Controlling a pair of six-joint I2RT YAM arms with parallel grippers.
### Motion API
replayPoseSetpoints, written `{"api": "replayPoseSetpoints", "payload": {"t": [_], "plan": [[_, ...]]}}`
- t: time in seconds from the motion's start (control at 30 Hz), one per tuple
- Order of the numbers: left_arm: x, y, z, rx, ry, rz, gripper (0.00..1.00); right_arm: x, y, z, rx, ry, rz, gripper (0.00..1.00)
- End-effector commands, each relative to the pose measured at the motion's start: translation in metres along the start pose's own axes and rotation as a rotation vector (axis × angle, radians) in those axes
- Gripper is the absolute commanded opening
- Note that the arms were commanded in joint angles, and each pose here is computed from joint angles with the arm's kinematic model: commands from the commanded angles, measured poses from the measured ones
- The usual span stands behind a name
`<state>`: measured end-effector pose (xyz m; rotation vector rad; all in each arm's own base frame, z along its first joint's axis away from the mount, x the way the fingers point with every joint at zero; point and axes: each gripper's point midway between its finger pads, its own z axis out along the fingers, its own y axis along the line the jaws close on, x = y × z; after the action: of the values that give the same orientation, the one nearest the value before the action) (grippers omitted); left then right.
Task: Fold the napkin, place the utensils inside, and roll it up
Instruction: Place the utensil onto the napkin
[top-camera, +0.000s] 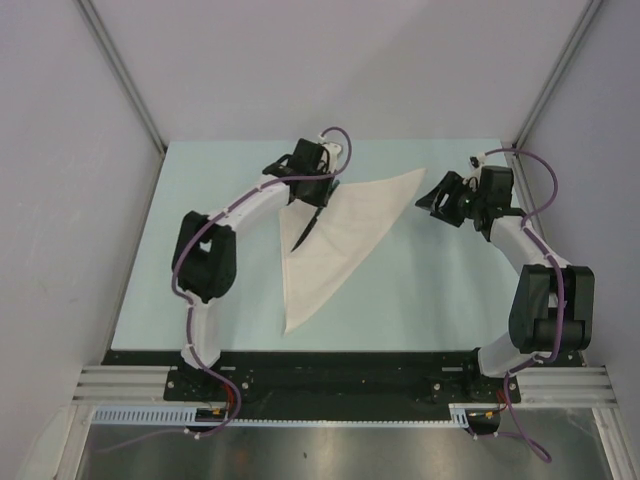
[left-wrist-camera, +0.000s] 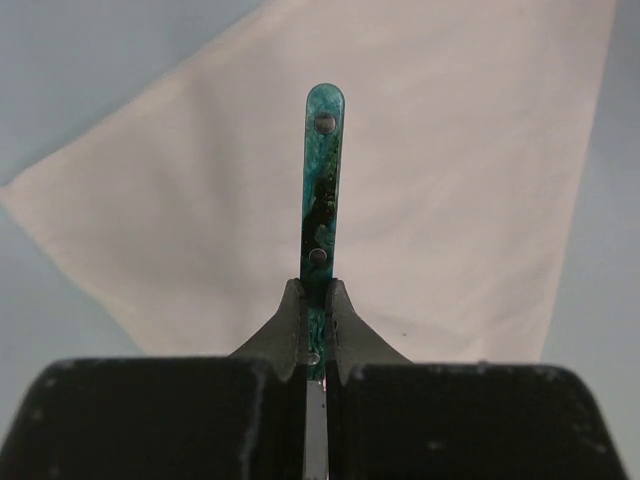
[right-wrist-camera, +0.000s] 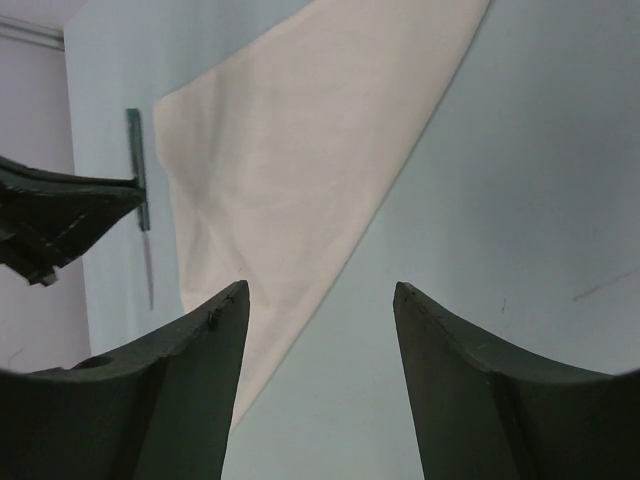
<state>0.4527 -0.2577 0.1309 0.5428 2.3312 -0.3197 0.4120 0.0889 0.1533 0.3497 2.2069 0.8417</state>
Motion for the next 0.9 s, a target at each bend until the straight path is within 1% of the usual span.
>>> {"api": "replayPoseSetpoints", "payload": {"t": [0.0, 0.03, 0.07, 0.1, 0.13, 0.17, 0.2, 0.33, 0.43, 0.8, 0.87], "plan": [[-0.009, -0.038, 0.027, 0.107, 0.035, 0.077, 0.0, -0.003, 0.003, -0.012, -0.001, -0.02, -0.03, 0.65], [-0.01, -0.047, 0.034, 0.127, 0.038, 0.09, 0.0, -0.001, 0.001, -0.011, 0.003, -0.016, -0.029, 0.65], [-0.019, -0.051, 0.037, 0.134, 0.019, 0.099, 0.0, 0.0, 0.0, -0.011, 0.004, -0.014, -0.028, 0.65], [-0.011, -0.056, 0.05, 0.143, 0.042, 0.105, 0.0, 0.0, -0.001, -0.011, 0.007, -0.014, -0.027, 0.65], [-0.009, -0.061, 0.055, 0.153, 0.05, 0.112, 0.0, 0.001, -0.002, -0.01, 0.007, -0.011, -0.026, 0.65], [-0.016, -0.067, 0.057, 0.163, 0.037, 0.118, 0.0, 0.001, -0.003, -0.01, 0.008, -0.008, -0.026, 0.65], [-0.007, -0.069, 0.068, 0.166, 0.063, 0.119, 0.0, 0.003, -0.004, -0.009, 0.008, -0.002, -0.023, 0.65], [-0.004, -0.082, 0.08, 0.192, 0.068, 0.124, 0.0, 0.001, -0.006, -0.007, 0.008, -0.001, -0.016, 0.65], [0.001, -0.085, 0.088, 0.196, 0.074, 0.116, 0.0, 0.002, -0.009, -0.006, 0.009, 0.006, -0.007, 0.65], [0.009, -0.103, 0.096, 0.227, 0.097, -0.008, 0.0, 0.005, -0.013, -0.005, 0.009, 0.016, 0.007, 0.65], [0.011, -0.11, 0.097, 0.256, 0.101, -0.014, 0.0, 0.005, -0.012, -0.005, 0.008, 0.013, 0.006, 0.65]]}}
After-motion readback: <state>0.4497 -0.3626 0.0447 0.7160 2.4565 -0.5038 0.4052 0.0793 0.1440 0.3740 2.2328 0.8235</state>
